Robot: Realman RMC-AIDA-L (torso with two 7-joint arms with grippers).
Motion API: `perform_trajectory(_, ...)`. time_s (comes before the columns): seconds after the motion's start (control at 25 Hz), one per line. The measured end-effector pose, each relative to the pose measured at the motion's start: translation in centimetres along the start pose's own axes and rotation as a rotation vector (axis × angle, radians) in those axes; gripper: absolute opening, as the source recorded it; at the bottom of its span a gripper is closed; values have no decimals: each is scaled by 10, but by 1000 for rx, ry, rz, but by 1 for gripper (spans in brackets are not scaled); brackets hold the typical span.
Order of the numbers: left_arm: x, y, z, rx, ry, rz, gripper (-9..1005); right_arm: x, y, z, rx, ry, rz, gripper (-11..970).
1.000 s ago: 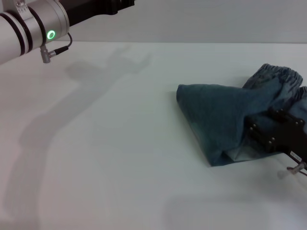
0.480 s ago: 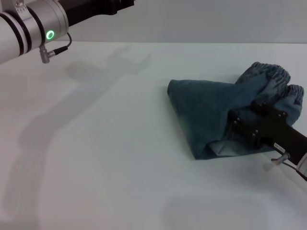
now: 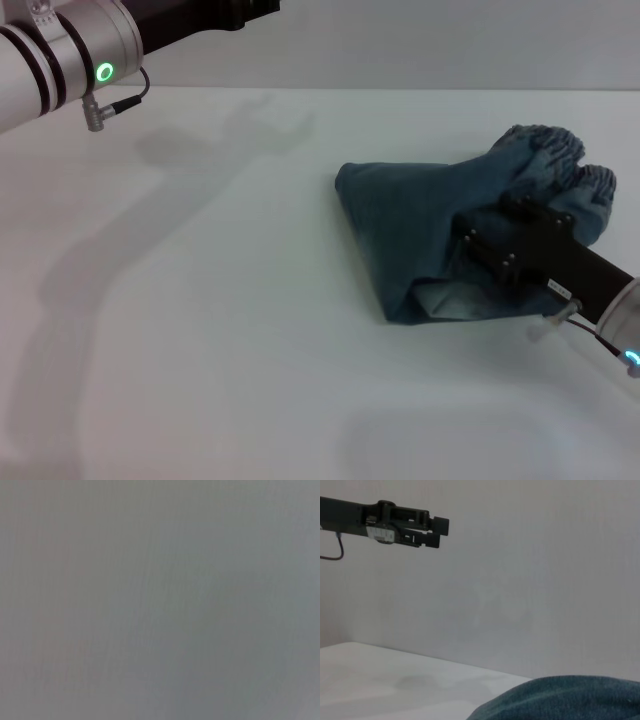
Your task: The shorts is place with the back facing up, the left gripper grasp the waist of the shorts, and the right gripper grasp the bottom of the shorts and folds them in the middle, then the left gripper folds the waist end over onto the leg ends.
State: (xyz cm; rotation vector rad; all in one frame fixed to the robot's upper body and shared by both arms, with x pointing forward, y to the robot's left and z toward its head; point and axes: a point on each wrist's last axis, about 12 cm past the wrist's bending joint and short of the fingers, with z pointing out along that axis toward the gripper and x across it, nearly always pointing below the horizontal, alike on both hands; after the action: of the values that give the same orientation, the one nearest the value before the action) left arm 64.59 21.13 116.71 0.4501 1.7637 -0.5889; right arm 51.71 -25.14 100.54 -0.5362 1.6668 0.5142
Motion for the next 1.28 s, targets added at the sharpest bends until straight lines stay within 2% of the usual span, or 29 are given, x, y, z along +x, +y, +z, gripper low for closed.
perform_trajectory(0.48, 0, 3, -1, -8, -2, 5, 810, 5, 3, -4, -10, 16, 7, 577)
perform_trajectory(0.64, -1, 5, -1, -15, -5, 4, 810, 8, 8, -21, -36, -18, 7, 577)
perform_trajectory(0.92, -1, 10, -4, -37, -16, -10, 810, 2, 12, -62, -35, -185, 1, 576)
perform_trajectory(1.08, -1, 11, -6, -45, -27, -16, 810, -15, 1, -75, 55, -350, 0, 576)
perform_trajectory(1.2, 4, 16, -18, -58, -91, -45, 810, -28, -16, -85, 205, -481, 3, 576)
perform_trajectory(1.28, 4, 16, -18, -58, -91, -45, 810, -35, -29, -91, 326, -556, 4, 577)
